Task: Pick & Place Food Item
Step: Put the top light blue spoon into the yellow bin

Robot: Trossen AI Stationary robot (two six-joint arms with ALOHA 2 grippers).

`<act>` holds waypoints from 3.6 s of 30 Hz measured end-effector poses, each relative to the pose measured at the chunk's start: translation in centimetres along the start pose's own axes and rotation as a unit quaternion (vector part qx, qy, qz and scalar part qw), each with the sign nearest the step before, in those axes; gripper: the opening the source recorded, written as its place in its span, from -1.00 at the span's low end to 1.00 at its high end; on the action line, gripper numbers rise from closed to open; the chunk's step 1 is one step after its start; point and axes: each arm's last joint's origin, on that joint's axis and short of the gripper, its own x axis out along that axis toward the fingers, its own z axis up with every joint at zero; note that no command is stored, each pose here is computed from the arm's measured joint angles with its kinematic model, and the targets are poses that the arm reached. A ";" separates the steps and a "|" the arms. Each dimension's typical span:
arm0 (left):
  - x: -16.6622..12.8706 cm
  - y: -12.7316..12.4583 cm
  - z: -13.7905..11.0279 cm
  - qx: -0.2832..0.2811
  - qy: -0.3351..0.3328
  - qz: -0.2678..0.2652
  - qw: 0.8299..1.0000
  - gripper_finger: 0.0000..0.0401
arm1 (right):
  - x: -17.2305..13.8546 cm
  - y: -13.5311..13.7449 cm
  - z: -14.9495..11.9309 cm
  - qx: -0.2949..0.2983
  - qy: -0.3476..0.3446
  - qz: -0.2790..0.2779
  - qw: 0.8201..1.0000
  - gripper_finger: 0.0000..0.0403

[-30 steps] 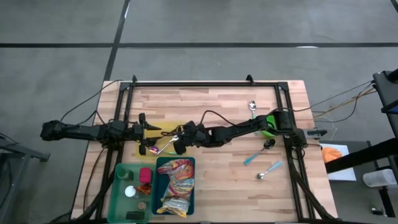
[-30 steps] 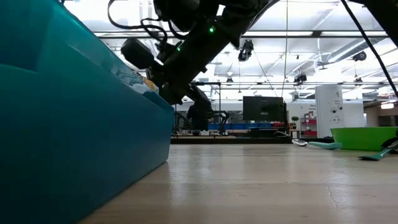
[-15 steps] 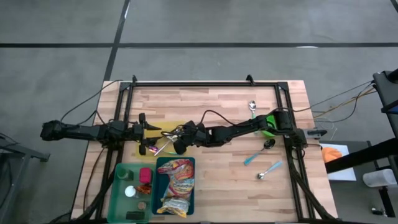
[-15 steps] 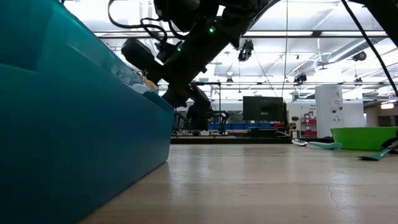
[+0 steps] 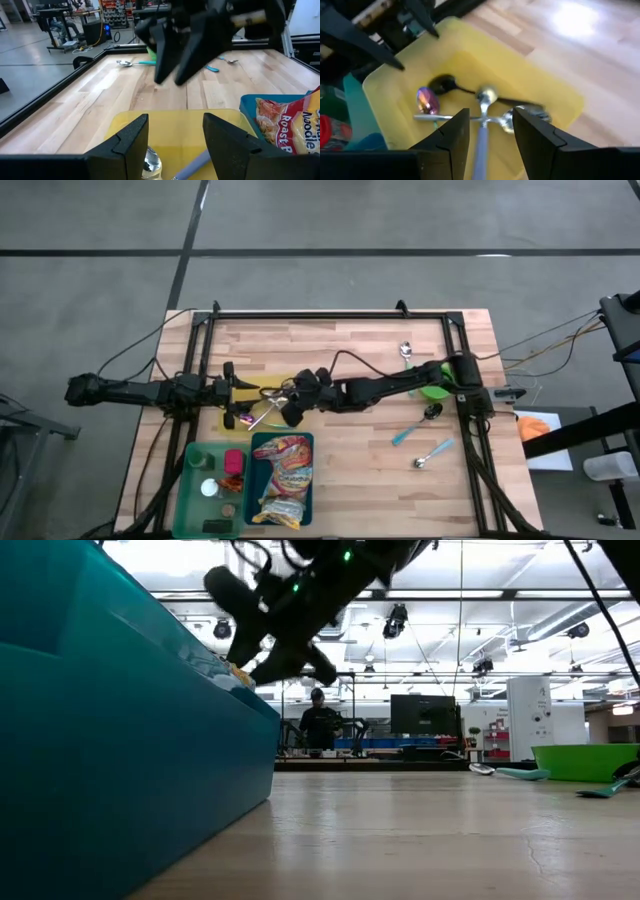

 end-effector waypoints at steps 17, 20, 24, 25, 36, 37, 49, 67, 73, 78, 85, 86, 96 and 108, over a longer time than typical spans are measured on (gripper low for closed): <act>0.1 0.0 -0.1 0.001 0.006 0.000 1.000 -0.06 | -8.5 -2.9 1.5 0.046 0.060 -0.192 0.979 -0.26; 0.1 0.0 -0.2 0.001 0.009 0.000 1.000 -0.06 | -9.9 -4.3 1.1 0.058 0.092 -0.253 0.961 -0.26; 0.1 0.0 -0.2 0.002 0.012 0.000 1.000 -0.06 | -11.3 -6.0 0.8 0.068 0.122 -0.325 0.935 -0.26; 0.2 0.0 -0.2 0.002 0.013 0.000 1.000 -0.06 | -11.5 -6.3 0.7 0.069 0.129 -0.342 0.928 -0.26; 0.2 0.0 -0.2 0.002 0.013 0.000 1.000 -0.06 | -11.9 -11.2 0.7 0.123 0.151 -0.420 0.886 -0.12; 0.2 0.0 -0.2 0.002 0.013 -0.001 1.000 -0.06 | -12.0 -11.8 0.8 0.125 0.156 -0.416 0.887 -0.06; 0.2 0.0 -0.2 0.002 0.013 0.000 1.000 -0.06 | -13.7 -20.6 -1.3 0.192 0.169 -0.352 0.900 0.22; 0.2 0.0 -0.2 0.002 0.013 -0.001 1.000 -0.06 | -12.7 -27.9 -3.8 0.221 0.218 -0.367 0.877 0.22; 0.2 0.0 -0.2 0.002 0.013 0.000 1.000 -0.06 | -11.7 -29.1 -4.8 0.228 0.227 -0.354 0.878 0.22; 0.2 0.0 -0.2 0.002 0.013 0.000 1.000 -0.06 | -11.1 -29.9 -5.7 0.231 0.238 -0.348 0.877 0.22; 0.2 0.0 -0.2 0.002 0.013 -0.001 1.000 -0.06 | -11.0 -30.0 -5.8 0.231 0.240 -0.348 0.876 0.21; 0.2 0.0 -0.2 0.002 0.013 -0.001 1.000 -0.06 | -11.0 -30.0 -5.8 0.231 0.240 -0.347 0.876 0.20; 0.2 0.0 -0.2 0.002 0.013 -0.001 1.000 -0.06 | -10.9 -29.9 -5.8 0.233 0.239 -0.344 0.878 -0.43; 0.2 0.0 -0.2 0.002 0.013 -0.001 1.000 -0.06 | -10.9 -30.0 -5.8 0.230 0.238 -0.346 0.878 -0.84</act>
